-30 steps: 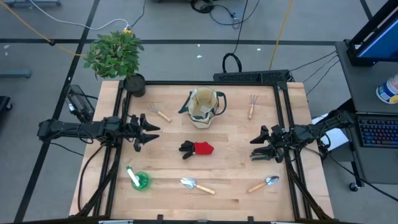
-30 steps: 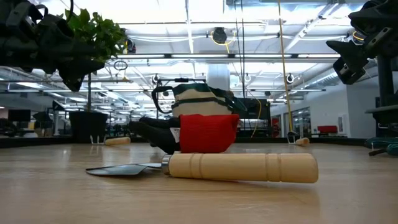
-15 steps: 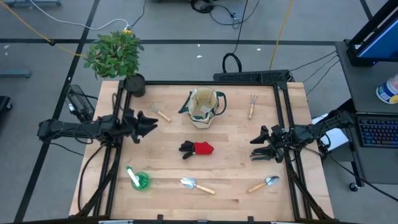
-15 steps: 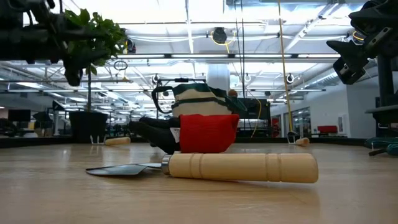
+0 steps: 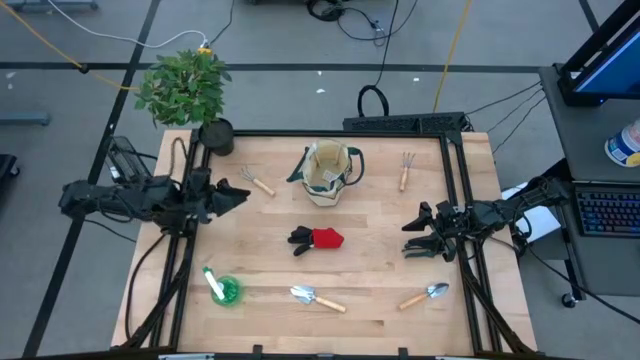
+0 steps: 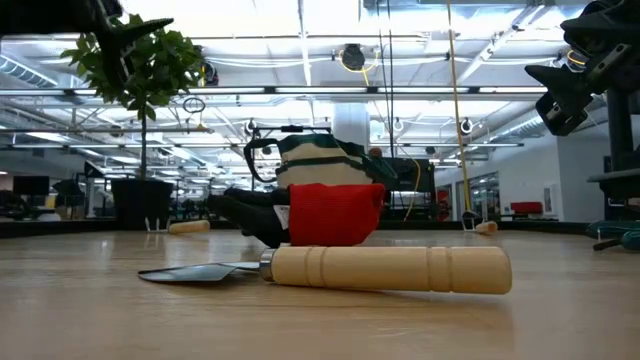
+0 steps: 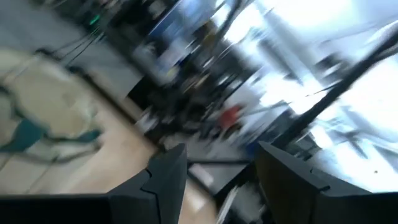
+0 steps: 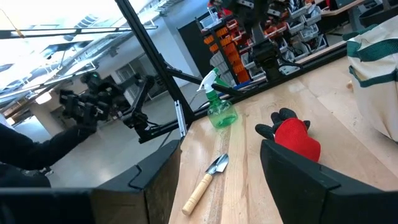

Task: Pick & Place Garden tools in Gardening bag
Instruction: Put the spray bottle into the gardening tool bag

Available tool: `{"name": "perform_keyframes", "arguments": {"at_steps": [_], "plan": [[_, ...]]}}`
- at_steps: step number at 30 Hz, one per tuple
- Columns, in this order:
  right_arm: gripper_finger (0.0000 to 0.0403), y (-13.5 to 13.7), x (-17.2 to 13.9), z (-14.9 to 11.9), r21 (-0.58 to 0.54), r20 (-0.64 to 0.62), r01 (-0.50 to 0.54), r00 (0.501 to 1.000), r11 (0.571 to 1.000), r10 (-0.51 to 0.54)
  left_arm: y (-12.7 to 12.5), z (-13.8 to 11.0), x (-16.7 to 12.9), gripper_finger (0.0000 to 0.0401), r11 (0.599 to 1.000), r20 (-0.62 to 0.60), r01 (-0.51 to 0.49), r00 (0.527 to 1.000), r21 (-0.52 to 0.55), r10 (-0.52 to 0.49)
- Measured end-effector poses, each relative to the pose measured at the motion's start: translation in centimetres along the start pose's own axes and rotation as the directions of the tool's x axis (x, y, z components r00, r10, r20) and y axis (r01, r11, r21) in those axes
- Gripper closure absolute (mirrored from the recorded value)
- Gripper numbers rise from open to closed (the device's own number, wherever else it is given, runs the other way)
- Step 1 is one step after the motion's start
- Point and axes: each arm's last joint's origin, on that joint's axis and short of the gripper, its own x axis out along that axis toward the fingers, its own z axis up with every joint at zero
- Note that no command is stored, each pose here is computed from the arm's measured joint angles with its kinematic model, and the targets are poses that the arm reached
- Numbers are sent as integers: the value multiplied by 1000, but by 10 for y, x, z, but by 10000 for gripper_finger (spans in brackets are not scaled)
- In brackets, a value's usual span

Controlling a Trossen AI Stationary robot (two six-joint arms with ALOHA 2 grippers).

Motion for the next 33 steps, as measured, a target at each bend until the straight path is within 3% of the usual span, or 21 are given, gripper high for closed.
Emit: {"name": "perform_keyframes", "arguments": {"at_steps": [3, 6, 9, 14, 17, 22, 29, 33], "plan": [[188, 0, 0, 0, 0, 0, 0, 1000, 1000, 0, -15, 6, 10, 206, 985, -177, -172, 970, -33, 164], [188, 0, 0, 0, 0, 0, 0, 1000, 1000, 0, -27, 10, 19, 206, 931, -344, -353, 888, -90, 303], [188, 0, 0, 0, 0, 0, 0, 1000, 1000, 0, -39, 10, 27, 206, 833, -497, -524, 777, -175, 385], [188, 0, 0, 0, -2, 0, 0, 1000, 1000, 0, -69, 11, 39, 206, 642, -742, -707, 594, -297, 311], [188, 0, 0, 0, -3, 0, 0, 1000, 1000, 0, -91, 15, 45, 206, 574, -781, -755, 551, -318, 292], [188, 0, 0, 0, -3, 0, 0, 1000, 1000, 0, -120, 15, 48, 206, 457, -811, -843, 465, -283, 356], [188, 0, 0, 0, -3, 0, 0, 1000, 1000, 0, -151, 4, 36, 206, 169, -863, -959, 280, -229, 421], [188, 0, 0, 0, -3, 0, 0, 1000, 1000, 0, -167, -2, 28, 206, 65, -859, -971, 236, -232, 454]]}}
